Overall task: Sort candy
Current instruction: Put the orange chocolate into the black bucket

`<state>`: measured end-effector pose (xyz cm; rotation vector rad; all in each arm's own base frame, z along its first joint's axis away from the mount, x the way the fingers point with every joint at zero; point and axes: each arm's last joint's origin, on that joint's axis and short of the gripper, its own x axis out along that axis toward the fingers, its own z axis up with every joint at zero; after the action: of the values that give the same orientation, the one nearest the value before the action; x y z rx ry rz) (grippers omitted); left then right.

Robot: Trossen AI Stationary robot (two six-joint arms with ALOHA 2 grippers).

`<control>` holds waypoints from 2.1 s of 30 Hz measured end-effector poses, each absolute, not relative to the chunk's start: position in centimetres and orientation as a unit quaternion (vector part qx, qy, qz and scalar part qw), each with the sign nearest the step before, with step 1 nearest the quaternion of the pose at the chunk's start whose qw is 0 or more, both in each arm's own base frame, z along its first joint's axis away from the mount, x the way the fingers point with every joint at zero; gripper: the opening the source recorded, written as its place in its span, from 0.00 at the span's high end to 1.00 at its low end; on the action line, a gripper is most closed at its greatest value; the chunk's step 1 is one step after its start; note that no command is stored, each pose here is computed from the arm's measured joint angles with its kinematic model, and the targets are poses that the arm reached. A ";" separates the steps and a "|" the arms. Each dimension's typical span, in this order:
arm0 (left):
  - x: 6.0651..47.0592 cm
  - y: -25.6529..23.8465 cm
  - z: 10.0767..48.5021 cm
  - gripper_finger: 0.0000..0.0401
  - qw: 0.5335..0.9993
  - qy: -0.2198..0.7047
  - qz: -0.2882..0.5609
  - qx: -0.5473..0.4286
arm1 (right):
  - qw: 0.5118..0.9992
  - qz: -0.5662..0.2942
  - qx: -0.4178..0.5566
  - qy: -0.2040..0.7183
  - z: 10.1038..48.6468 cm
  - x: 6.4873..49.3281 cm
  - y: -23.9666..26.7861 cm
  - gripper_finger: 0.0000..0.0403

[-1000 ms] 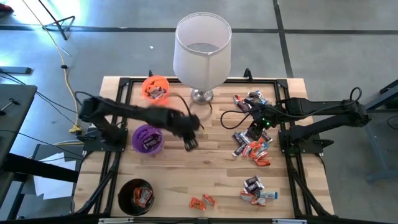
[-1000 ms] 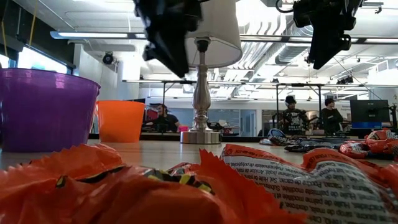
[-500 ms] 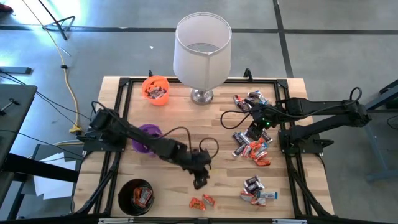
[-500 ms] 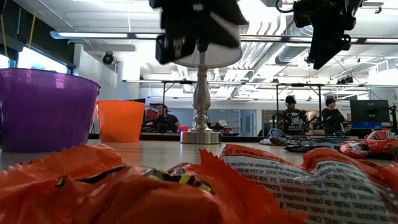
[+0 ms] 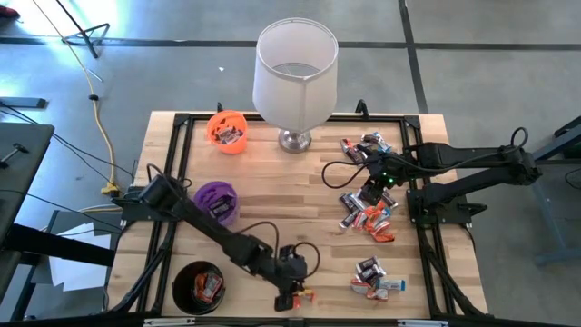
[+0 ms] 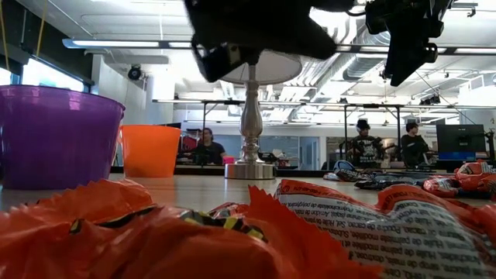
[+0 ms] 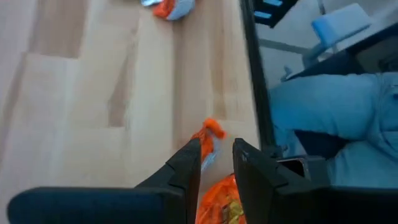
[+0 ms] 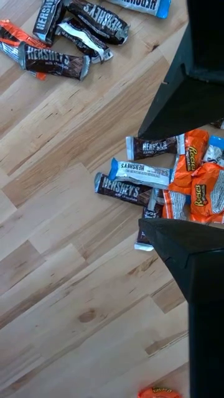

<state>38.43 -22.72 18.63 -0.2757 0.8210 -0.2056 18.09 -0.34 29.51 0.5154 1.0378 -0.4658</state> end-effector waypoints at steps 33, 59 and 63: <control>40.2 -23.3 12.4 0.57 0.876 0.461 -0.126 -0.070 | 0.811 -0.218 0.241 0.486 29.5 18.1 -0.3 0.48; 40.6 -21.1 12.9 0.97 0.846 0.490 0.004 -0.211 | 0.811 -0.218 0.242 0.486 29.5 18.1 -0.3 0.48; 39.4 -20.4 15.3 0.97 0.833 0.509 0.031 -0.213 | 0.811 -0.218 0.241 0.486 29.5 18.1 -0.3 0.48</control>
<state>39.36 -20.38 15.34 -0.4505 1.0790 0.0646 18.09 -0.34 29.51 0.5158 1.0374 -0.4659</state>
